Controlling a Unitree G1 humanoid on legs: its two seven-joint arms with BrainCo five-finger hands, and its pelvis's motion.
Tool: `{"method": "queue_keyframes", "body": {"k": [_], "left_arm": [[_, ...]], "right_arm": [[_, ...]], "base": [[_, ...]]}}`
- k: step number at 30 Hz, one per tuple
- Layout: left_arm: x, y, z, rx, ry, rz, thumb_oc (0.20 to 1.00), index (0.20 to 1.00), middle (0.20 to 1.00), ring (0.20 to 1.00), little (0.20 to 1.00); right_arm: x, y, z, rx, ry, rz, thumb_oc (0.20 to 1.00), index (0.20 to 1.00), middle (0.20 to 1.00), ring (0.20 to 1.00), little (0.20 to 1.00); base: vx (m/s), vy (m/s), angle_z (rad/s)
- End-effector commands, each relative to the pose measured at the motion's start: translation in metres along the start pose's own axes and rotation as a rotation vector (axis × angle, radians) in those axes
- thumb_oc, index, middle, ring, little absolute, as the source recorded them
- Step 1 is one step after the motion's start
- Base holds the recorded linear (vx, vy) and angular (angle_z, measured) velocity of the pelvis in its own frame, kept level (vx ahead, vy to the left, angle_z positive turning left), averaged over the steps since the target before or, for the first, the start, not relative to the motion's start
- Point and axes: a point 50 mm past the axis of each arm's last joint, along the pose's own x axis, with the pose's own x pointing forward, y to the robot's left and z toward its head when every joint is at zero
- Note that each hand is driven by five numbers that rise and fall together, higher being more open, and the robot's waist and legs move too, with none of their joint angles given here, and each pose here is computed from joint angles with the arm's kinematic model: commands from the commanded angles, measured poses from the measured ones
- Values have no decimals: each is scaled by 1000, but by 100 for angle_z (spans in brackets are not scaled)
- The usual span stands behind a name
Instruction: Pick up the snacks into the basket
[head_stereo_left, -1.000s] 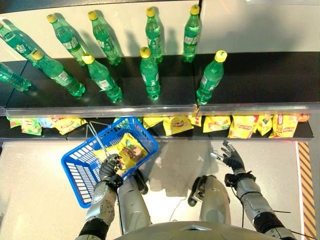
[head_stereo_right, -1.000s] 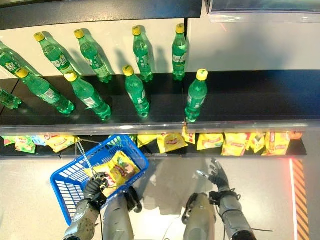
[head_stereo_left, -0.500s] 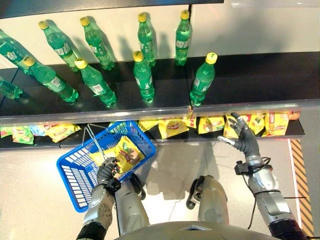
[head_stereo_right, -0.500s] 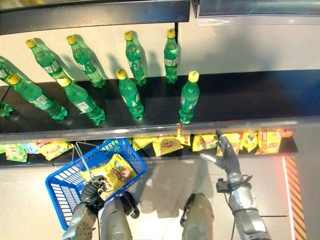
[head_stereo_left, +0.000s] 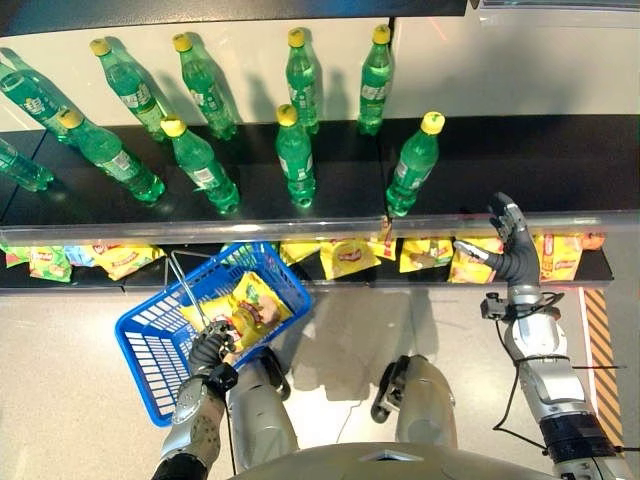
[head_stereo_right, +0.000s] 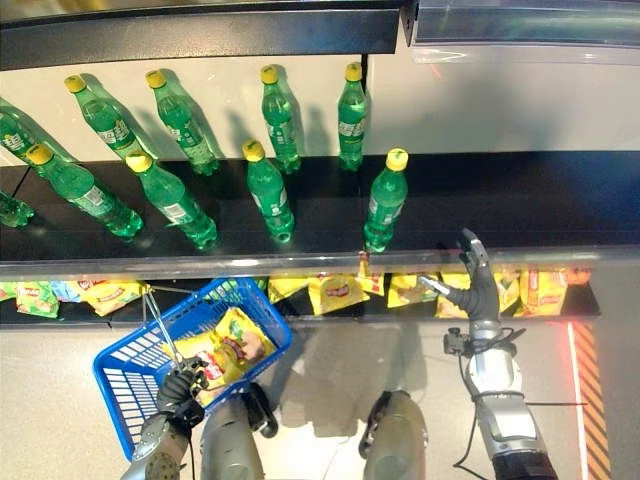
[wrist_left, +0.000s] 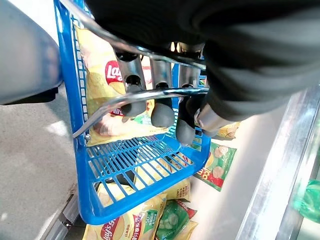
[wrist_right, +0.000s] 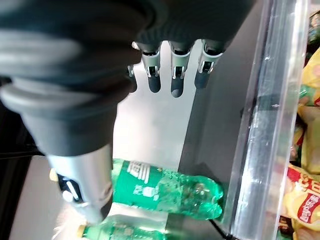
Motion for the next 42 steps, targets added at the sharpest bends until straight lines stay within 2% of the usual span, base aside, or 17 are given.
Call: {"method": "queue_keyframes", "body": {"k": [1,10,24,42], "left_arm": [[-1,-18,28,27,-144,-129,200,200,200,200,200],[-3,-26,30,37,-143,-175,200,200,200,200,200],[-4,-27,30,57,-130,-200,200,200,200,200,200],[-6,-26,30,62,-118,-208,200,200,200,200,200]], "right_arm": [[17,-7,17,-31,-90,-46,1000,1000,1000,1000,1000],[49,15,22,-26,-82,-28,1000,1000,1000,1000,1000],[82,24,26,-71,-42,-2,1000,1000,1000,1000,1000],[118,29,39,-10,6,-46,1000,1000,1000,1000,1000]], "base": [[-8,-15,5],[-1,-5,4],[4,-5,3],[0,0,0]]}}
